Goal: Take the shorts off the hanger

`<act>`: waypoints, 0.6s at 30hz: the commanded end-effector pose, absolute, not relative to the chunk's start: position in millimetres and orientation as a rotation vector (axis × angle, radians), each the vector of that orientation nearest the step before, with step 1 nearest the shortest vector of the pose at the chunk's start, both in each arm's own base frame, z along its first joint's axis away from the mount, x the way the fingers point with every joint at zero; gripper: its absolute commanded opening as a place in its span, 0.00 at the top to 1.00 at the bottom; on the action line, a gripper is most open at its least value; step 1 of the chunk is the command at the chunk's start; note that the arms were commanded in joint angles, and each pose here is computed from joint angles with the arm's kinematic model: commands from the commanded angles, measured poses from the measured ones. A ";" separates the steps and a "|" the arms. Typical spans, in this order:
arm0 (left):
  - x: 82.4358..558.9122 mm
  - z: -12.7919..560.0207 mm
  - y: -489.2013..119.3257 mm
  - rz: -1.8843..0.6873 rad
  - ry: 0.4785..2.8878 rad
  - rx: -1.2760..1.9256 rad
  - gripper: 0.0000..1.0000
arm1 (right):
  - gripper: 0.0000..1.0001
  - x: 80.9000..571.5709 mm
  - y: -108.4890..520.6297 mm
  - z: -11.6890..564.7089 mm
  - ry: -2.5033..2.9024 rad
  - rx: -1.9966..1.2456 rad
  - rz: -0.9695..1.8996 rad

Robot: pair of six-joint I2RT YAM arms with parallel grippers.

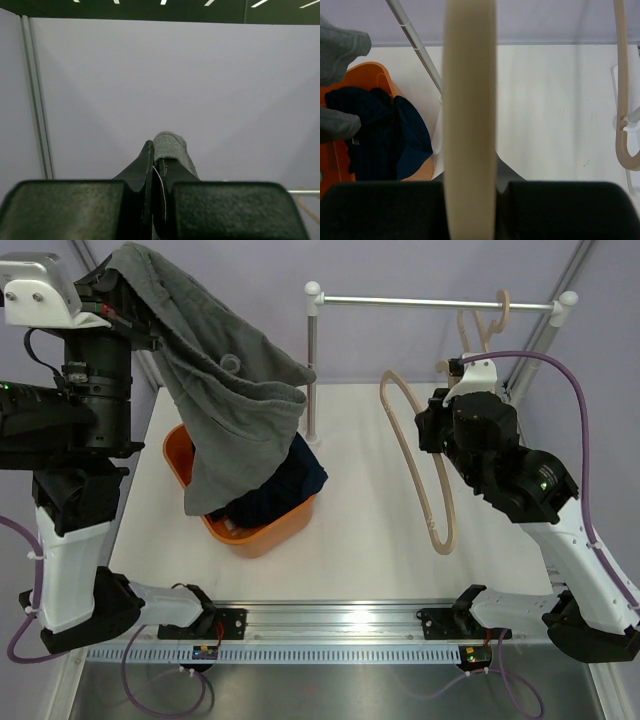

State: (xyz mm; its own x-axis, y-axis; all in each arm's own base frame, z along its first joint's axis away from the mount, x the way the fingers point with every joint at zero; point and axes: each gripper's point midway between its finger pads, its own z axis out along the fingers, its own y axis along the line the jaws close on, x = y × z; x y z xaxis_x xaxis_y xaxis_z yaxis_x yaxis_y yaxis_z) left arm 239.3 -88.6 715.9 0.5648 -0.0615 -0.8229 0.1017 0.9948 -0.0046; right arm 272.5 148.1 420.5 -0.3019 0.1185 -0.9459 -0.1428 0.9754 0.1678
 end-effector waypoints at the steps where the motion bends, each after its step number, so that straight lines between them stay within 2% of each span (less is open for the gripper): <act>1: 251.5 723.5 -91.5 -0.014 0.908 0.026 1.00 | 1.00 271.8 157.1 427.7 1.839 -0.028 0.305; 8: 298.0 697.3 -112.2 0.013 0.980 0.034 1.00 | 1.00 273.3 157.8 423.1 1.849 -0.032 0.294; 11: 321.5 664.1 -109.9 0.004 1.058 -0.007 1.00 | 1.00 272.9 158.9 419.4 1.858 -0.039 0.295; 12: 343.3 630.0 -112.5 0.029 1.132 0.001 1.00 | 1.00 273.0 159.3 419.1 1.858 -0.040 0.297; 15: 357.9 579.4 -101.0 -0.008 1.222 -0.088 1.00 | 1.00 273.4 160.3 418.5 1.851 -0.038 0.305; 16: 373.3 533.0 -103.4 0.012 1.320 -0.085 1.00 | 1.00 273.5 160.8 416.5 1.854 -0.041 0.304; 18: 382.5 492.4 -97.0 -0.084 1.406 -0.193 1.00 | 1.00 274.3 161.1 414.6 1.857 -0.044 0.298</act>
